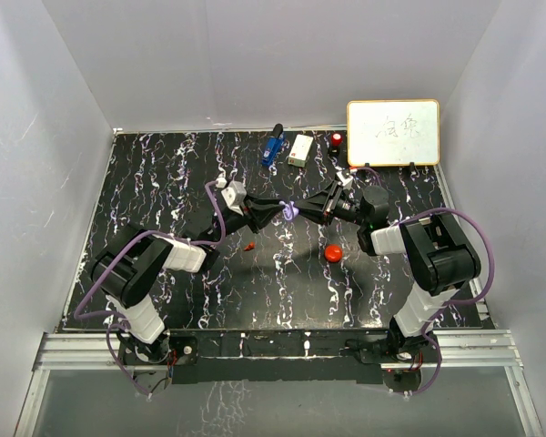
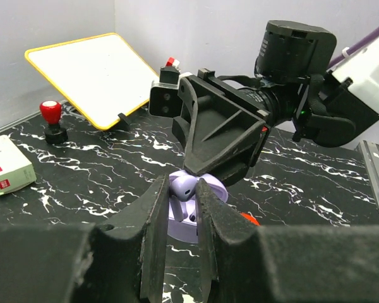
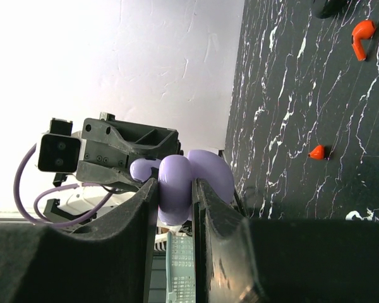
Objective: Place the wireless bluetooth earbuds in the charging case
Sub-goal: Place the earbud in the charging case.
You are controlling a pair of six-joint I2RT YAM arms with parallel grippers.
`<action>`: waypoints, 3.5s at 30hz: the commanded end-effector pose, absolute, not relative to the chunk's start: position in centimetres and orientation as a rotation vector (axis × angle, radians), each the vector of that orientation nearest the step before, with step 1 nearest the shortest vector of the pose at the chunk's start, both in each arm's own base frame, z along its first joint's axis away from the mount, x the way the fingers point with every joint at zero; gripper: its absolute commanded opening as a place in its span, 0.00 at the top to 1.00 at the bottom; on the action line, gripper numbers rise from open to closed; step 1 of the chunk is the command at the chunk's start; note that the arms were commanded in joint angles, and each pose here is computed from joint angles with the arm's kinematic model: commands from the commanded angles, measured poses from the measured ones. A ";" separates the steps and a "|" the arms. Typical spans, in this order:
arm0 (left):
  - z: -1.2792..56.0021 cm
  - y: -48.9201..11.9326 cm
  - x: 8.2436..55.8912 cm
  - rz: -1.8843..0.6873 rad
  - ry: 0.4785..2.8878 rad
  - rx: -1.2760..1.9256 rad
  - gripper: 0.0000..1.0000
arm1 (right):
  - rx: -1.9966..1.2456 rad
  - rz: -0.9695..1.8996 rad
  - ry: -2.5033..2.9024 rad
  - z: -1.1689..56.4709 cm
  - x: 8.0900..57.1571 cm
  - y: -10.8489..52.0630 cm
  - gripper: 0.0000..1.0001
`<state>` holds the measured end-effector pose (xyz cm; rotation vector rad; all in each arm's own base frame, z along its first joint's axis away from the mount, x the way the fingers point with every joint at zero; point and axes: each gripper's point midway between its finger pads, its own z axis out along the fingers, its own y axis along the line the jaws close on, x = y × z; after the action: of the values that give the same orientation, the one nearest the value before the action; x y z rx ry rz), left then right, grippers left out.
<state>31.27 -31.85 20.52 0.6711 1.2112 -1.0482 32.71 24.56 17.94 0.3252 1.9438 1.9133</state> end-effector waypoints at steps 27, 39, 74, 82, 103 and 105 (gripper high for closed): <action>25.8 -32.2 30.6 -1.010 0.921 0.741 1.00 | 0.269 2.000 1.852 19.7 33.2 25.0 1.00; 25.6 -32.4 30.8 -1.021 0.925 0.745 1.00 | 0.268 2.006 1.847 19.7 33.1 25.0 1.00; 24.4 -32.3 30.1 -1.046 0.959 0.757 1.00 | 0.266 2.024 1.826 20.1 32.9 24.9 1.00; 24.3 -32.3 30.0 -1.046 0.962 0.758 1.00 | 0.263 2.031 1.819 20.3 32.8 24.9 1.00; 24.1 -32.3 30.0 -1.054 0.972 0.750 1.00 | 0.268 2.044 1.807 20.6 32.9 24.9 1.00; 24.1 -32.2 30.0 -1.055 0.977 0.746 1.00 | 0.267 2.045 1.806 20.6 32.9 24.9 1.00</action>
<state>31.10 -32.90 20.07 0.7414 1.1823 -1.0794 32.78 24.67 18.80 0.3625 1.8801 2.0309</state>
